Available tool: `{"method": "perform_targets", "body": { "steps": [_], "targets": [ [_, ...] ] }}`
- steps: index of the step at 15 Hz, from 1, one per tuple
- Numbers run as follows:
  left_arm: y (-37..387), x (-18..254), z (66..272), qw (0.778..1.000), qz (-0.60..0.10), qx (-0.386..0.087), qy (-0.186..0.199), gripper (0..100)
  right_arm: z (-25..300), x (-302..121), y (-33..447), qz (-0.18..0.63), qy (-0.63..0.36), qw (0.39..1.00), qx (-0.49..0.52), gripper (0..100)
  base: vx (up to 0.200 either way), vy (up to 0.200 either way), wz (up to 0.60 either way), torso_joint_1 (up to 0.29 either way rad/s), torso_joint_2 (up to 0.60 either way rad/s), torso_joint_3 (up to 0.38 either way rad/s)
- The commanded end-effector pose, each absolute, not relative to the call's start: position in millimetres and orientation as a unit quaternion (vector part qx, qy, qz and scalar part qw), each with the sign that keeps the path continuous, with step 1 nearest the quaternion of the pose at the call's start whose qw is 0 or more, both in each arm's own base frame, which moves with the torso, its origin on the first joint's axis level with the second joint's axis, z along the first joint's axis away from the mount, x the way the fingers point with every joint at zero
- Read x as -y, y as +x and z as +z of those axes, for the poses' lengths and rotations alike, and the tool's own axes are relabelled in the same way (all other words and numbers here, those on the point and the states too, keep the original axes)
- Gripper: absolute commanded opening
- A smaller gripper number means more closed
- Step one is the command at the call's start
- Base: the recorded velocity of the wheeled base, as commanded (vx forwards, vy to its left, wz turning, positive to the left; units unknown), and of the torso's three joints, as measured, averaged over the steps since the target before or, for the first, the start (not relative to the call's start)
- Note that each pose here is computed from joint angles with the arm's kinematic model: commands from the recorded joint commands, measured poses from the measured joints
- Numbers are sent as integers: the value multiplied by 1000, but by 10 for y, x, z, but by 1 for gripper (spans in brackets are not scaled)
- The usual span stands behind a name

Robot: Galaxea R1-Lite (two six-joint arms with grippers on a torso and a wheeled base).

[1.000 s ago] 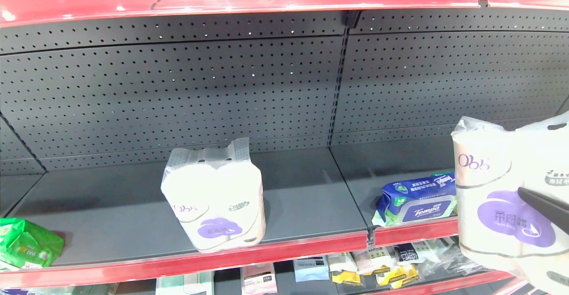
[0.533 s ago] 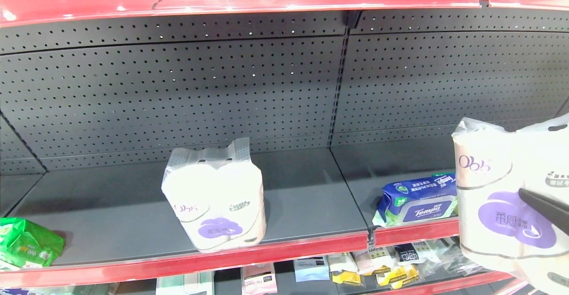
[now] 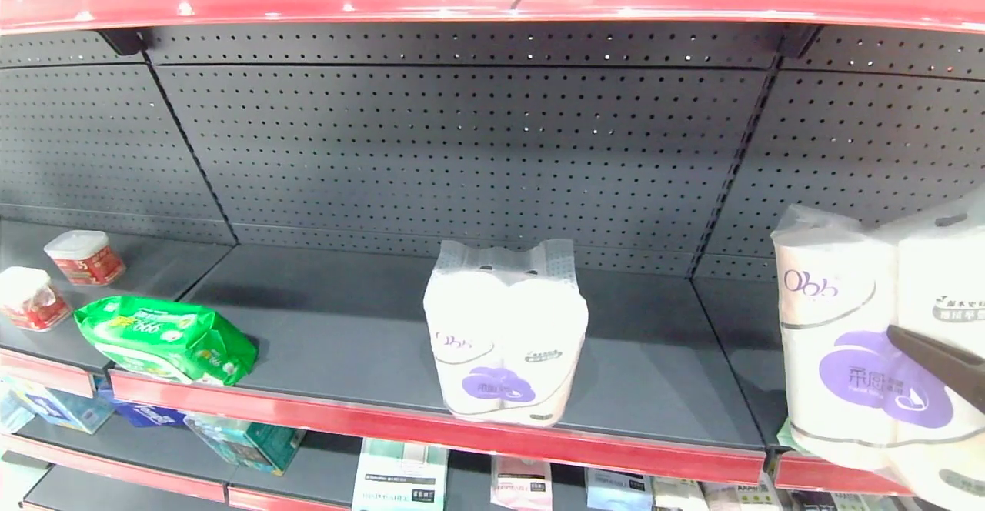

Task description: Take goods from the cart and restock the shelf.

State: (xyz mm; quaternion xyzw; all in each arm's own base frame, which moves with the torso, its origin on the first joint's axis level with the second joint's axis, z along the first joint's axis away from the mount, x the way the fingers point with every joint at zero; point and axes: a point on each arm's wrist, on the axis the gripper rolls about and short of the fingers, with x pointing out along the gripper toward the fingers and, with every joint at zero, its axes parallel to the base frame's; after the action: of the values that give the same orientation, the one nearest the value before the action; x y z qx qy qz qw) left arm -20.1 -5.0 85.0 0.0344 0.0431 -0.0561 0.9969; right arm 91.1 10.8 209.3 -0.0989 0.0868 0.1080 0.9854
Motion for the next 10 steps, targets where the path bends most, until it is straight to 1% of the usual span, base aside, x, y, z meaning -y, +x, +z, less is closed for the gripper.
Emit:
{"method": "perform_targets", "body": {
  "steps": [1,2,4,6,8,10],
  "targets": [
    [-176,51,817,997,-61,-35,30,100,2105,-108,921,107,-99,986,-85,0,0,0,0,0,0,0],
    [-162,56,831,997,-72,-11,24,100,2112,-110,925,109,-98,986,-85,0,0,0,0,0,0,0],
    [-162,56,822,997,-71,-17,2,100,2119,-119,950,117,-97,985,-87,0,0,0,0,0,0,0],
    [-162,53,822,998,-66,-17,1,100,2138,-129,990,135,-94,982,-87,0,0,0,0,0,0,0],
    [-162,53,823,998,-65,-18,-15,100,2154,-146,1099,143,-87,982,-90,0,0,0,0,0,0,0],
    [-162,53,825,998,-66,-17,-17,100,2169,-153,1154,147,-85,981,-90,0,0,0,0,0,0,0]
  ]
}}
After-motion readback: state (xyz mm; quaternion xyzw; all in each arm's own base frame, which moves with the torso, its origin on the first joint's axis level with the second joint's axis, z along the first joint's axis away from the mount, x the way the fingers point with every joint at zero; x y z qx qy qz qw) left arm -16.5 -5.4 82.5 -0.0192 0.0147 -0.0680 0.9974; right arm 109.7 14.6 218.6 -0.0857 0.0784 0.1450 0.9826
